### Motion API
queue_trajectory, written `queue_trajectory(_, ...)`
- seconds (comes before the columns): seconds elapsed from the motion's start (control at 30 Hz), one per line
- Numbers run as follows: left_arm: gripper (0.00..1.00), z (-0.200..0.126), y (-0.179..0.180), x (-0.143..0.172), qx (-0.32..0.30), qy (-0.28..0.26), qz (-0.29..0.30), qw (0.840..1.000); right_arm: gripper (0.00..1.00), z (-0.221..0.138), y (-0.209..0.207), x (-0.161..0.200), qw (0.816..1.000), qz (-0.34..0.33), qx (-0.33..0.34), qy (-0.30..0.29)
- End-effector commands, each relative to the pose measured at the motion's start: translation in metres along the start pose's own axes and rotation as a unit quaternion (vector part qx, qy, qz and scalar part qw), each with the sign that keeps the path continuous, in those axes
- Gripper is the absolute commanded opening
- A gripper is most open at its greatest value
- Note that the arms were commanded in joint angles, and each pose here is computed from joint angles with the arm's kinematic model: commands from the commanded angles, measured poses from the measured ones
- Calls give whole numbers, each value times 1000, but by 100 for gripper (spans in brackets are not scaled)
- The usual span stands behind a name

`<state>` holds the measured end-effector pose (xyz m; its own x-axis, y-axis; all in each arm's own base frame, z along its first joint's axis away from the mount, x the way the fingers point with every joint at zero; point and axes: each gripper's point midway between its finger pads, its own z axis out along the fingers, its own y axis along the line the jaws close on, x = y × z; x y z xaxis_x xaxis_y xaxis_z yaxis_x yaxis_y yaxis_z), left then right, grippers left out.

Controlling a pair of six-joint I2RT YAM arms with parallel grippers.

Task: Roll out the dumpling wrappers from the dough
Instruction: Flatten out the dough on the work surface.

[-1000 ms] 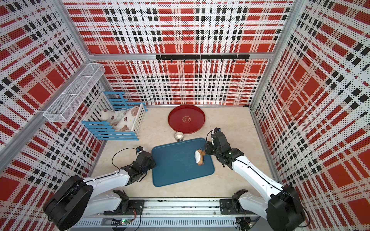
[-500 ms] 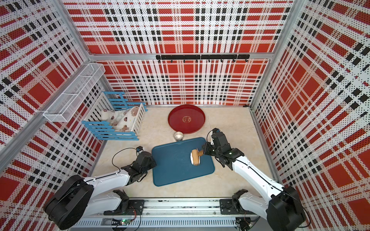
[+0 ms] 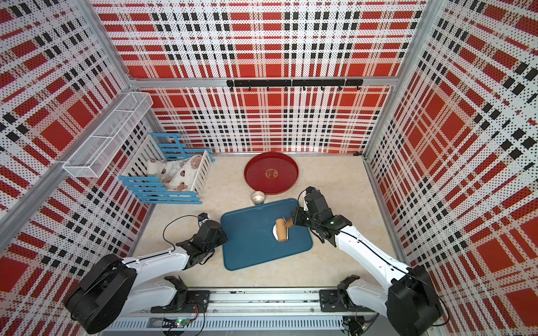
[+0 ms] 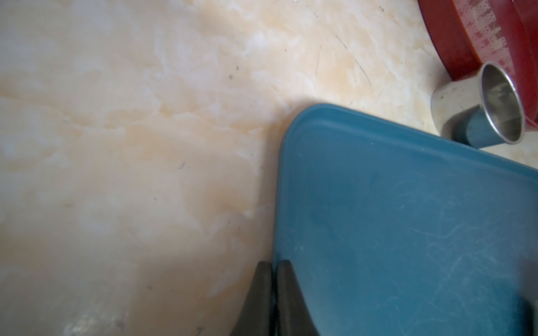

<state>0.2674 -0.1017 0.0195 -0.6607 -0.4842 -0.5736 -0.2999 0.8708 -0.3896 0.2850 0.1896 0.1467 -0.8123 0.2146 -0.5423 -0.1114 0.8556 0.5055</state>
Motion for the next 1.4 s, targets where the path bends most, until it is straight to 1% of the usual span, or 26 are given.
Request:
queue_trajectory(0.0,0,2,6,-4,-7,-12,-29,999,0,5,-16,18,999,-3,40,33)
queue_trajectory(0.13,0,2,8,-5,-11,-14,-30,999,0,-1,-32,22,996,-12,77,34)
queue_trajectory(0.27,0,1,8,-6,-11,-16,-30,999,0,-10,-39,16,994,-23,101,18)
queue_trajectory(0.53,0,1,8,-6,-11,-16,-31,999,0,-5,-33,18,995,-27,90,33)
queue_trajectory(1.03,0,2,6,-6,-9,-14,-31,999,0,15,-53,67,989,-7,102,107)
queue_trajectory(1.37,0,1,7,-5,-9,-13,-32,999,0,25,-48,85,987,-11,98,128)
